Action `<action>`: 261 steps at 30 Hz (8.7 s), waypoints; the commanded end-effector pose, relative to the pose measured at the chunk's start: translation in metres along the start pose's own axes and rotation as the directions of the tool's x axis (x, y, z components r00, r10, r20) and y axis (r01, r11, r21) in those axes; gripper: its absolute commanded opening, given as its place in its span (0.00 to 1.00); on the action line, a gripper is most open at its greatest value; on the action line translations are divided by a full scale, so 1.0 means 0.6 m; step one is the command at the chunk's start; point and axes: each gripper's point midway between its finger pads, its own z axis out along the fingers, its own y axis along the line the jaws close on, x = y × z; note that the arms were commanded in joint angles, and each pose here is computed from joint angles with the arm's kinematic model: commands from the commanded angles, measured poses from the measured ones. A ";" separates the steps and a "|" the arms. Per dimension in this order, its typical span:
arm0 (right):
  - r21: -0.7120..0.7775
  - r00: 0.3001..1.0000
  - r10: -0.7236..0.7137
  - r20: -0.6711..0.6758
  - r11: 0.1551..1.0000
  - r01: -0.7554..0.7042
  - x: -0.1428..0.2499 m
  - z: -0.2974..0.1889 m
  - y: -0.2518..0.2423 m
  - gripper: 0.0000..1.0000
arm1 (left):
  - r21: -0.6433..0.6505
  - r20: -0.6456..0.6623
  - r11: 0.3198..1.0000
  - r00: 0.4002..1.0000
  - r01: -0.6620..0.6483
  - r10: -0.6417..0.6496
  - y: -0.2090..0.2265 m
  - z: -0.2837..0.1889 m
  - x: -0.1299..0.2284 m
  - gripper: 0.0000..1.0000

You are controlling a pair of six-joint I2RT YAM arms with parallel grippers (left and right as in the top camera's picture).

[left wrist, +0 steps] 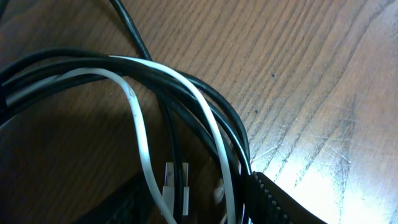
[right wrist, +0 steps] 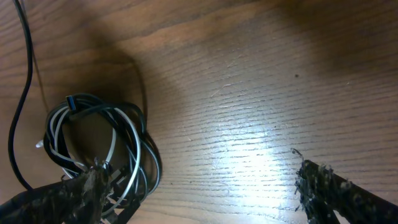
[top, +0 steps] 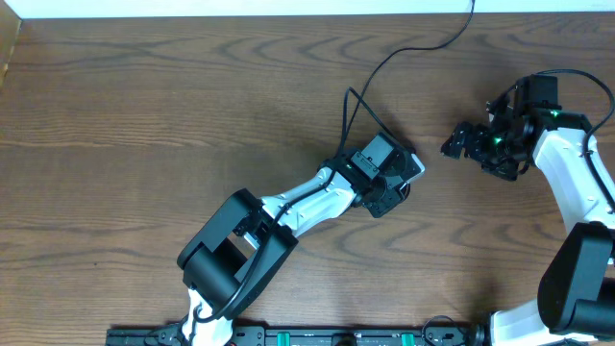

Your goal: Untangle cables

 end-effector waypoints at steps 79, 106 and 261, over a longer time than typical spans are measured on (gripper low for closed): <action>-0.651 0.925 -0.359 0.126 0.673 0.351 0.043 -0.054 0.309 0.78 | 0.317 0.334 0.872 0.817 0.372 -0.470 0.108 -0.400 -0.052 0.07; -0.316 0.970 -0.083 0.229 0.936 0.154 -0.041 -0.057 0.226 0.01 | 0.089 0.488 0.678 0.561 0.730 -0.669 0.305 -0.457 0.014 0.07; -0.344 0.642 -0.747 -0.176 0.657 0.670 0.204 0.041 0.299 0.58 | -0.106 0.110 0.748 0.755 0.655 -0.646 0.184 -0.259 0.060 0.07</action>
